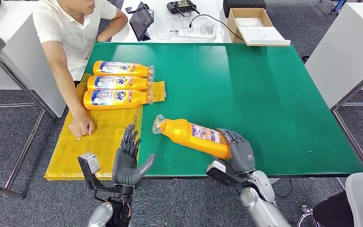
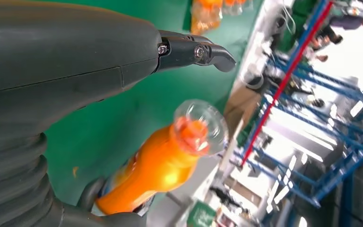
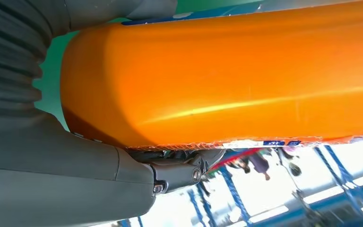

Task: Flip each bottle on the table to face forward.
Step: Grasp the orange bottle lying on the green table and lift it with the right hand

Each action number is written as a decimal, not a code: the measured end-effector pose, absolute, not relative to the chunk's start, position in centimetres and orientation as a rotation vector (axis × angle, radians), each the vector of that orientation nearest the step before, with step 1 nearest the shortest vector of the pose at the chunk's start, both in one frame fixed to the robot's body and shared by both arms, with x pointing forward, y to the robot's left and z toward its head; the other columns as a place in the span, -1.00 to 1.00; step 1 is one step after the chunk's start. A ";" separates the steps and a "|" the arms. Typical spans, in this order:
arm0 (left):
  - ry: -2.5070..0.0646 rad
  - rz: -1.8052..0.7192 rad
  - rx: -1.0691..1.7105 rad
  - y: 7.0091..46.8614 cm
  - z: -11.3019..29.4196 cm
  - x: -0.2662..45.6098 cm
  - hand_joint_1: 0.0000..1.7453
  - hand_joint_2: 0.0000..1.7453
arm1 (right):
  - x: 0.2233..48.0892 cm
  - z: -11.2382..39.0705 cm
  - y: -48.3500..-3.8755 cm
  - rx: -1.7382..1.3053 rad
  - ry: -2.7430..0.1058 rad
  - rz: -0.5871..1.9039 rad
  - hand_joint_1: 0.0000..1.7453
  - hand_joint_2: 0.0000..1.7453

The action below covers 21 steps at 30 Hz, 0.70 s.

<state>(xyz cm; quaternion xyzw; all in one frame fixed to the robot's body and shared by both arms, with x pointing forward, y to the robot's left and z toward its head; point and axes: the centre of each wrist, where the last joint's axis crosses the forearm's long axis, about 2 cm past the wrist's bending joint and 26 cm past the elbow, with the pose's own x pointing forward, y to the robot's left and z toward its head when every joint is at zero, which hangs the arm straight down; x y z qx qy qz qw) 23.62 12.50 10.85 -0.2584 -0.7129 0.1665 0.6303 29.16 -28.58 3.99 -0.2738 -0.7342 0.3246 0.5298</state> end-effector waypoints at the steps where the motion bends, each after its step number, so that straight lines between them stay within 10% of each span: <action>1: -1.636 0.378 -0.603 12.3 10.8 23.5 -1.00 1.00 | 29.1 4.3 -28.3 -0.652 -1.769 0.774 1.00 1.00; 21: -1.733 0.322 -0.833 11.6 12.4 22.8 -1.00 1.00 | 28.3 5.3 -22.5 -0.406 -1.921 0.764 1.00 1.00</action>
